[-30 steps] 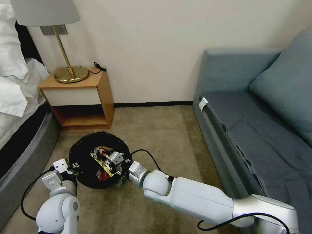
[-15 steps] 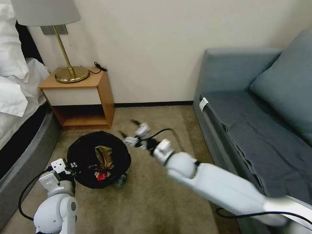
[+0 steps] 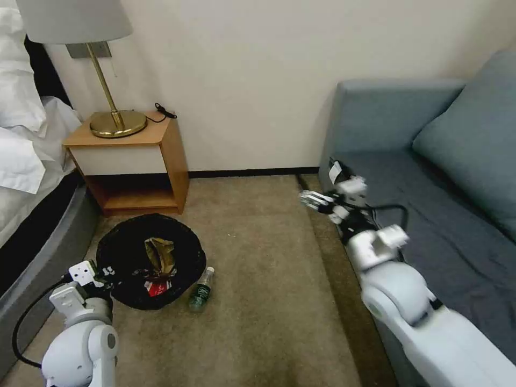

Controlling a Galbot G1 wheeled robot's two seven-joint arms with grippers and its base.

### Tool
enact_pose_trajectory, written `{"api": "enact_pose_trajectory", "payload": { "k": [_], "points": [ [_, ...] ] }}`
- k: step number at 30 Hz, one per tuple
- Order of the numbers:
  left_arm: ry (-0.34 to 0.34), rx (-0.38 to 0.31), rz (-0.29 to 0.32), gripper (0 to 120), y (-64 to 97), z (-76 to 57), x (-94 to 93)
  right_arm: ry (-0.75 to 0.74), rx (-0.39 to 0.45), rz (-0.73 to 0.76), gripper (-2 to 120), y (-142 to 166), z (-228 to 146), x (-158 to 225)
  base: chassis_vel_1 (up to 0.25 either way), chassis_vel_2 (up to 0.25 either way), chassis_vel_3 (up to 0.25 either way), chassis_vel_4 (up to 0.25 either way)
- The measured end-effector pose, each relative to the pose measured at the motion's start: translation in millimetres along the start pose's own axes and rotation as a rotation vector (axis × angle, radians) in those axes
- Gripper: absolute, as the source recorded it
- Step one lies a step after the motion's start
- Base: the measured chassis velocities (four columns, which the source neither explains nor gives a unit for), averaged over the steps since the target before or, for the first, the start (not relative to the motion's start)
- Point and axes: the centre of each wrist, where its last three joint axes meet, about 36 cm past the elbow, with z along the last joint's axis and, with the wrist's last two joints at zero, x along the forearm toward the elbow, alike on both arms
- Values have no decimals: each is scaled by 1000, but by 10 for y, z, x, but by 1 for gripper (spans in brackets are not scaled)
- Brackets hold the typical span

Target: Pick up the trash bin, then pick up the garbage on the floor and place it into the trash bin.

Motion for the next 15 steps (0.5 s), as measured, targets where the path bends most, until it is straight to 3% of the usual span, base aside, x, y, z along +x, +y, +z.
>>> {"api": "enact_pose_trajectory", "payload": {
  "k": [15],
  "points": [
    [-10, 3, 0, 2, 18, -53, 96, 16, -92, 50, 100, 506, 275, 332, 0, 0, 0, 0]
  ]
}}
